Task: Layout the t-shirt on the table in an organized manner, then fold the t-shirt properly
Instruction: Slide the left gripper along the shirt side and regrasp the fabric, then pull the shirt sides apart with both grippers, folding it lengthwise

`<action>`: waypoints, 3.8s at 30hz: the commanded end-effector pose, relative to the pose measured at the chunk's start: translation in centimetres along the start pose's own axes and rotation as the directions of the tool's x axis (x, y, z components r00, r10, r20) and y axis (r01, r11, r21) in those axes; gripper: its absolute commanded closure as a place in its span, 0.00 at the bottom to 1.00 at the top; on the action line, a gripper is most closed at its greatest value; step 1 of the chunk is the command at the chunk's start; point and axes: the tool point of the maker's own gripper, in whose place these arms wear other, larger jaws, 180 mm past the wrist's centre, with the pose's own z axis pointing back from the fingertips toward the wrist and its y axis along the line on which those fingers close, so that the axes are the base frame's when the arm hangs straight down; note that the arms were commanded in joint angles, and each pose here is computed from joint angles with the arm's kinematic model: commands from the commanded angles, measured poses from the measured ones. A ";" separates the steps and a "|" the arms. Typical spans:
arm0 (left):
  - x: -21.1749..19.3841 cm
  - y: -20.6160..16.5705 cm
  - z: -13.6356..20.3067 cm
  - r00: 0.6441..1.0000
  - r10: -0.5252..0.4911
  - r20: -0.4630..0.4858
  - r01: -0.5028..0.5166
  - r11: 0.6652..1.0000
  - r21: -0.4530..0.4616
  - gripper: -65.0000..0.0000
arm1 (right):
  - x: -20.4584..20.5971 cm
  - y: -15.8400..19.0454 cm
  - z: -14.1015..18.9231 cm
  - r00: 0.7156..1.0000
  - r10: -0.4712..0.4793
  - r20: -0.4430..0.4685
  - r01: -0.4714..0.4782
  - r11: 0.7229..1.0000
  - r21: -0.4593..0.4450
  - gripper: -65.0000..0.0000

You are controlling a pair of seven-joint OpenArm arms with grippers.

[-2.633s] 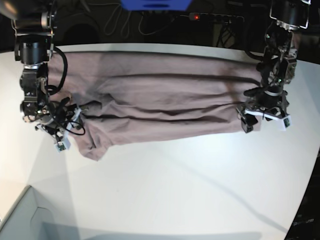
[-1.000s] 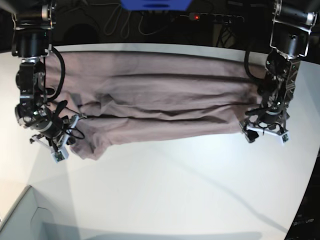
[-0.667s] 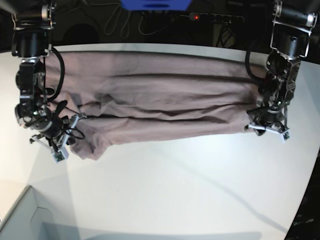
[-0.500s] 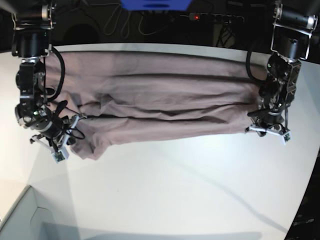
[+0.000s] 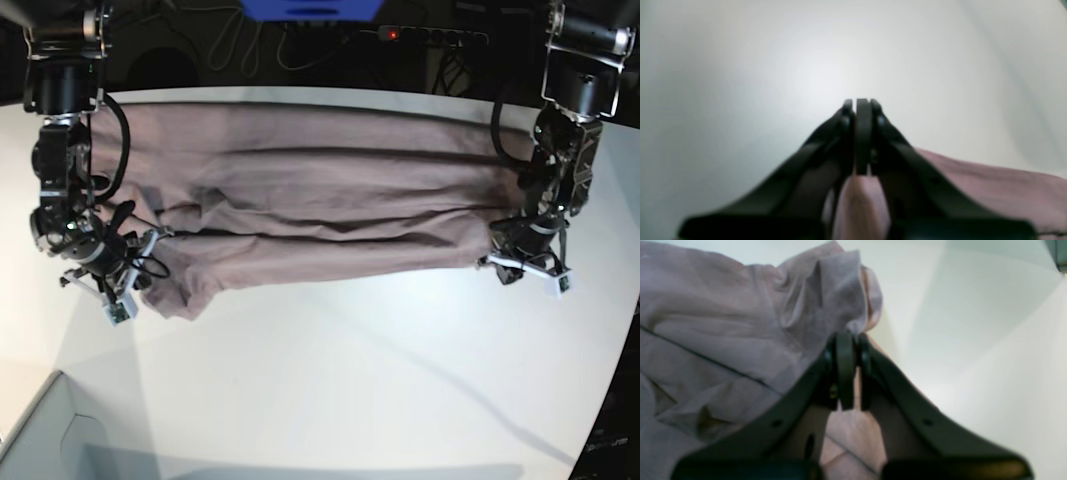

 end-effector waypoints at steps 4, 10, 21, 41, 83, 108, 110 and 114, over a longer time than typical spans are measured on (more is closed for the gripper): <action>2.2 -0.7 0.4 0.998 -0.010 0.064 0.012 0.999 -0.029 0.63 | 1.7 -1.1 0.4 0.999 0.005 0.049 -0.004 1.000 -0.023 1.00; 1.9 -0.5 0.4 0.998 -0.015 0.058 0.016 1.000 -0.024 0.50 | 1.7 -1.1 0.4 0.999 0.005 0.049 -0.004 1.000 -0.023 1.00; -0.3 1.4 -0.5 1.000 0.016 -0.001 -0.016 0.999 0.039 0.50 | 1.7 -1.0 0.4 0.999 0.005 0.048 -0.004 1.000 -0.021 1.00; 3.1 -1.3 -0.3 0.997 0.003 0.079 0.000 0.999 -0.034 1.00 | 1.6 -1.3 0.1 0.999 -0.007 0.050 0.008 1.000 -0.022 1.00; 8.0 -3.3 7.1 0.937 0.139 0.322 -0.069 0.973 -0.218 1.00 | 2.3 -1.1 13.8 0.961 0.024 0.274 0.031 0.981 -0.194 1.00; 5.1 0.5 10.0 0.933 0.171 0.316 -0.104 0.970 -0.219 1.00 | -7.5 1.4 16.1 0.982 -0.163 0.097 0.181 0.960 -0.213 1.00; 5.0 0.6 10.0 0.933 0.173 0.314 -0.108 0.971 -0.215 1.00 | -7.9 1.5 15.9 0.981 -0.172 0.087 0.187 0.960 -0.208 1.00; 2.6 2.6 9.1 0.944 0.198 0.263 -0.157 0.973 -0.166 1.00 | -9.2 2.0 15.1 0.978 -0.201 0.059 0.209 0.960 -0.187 1.00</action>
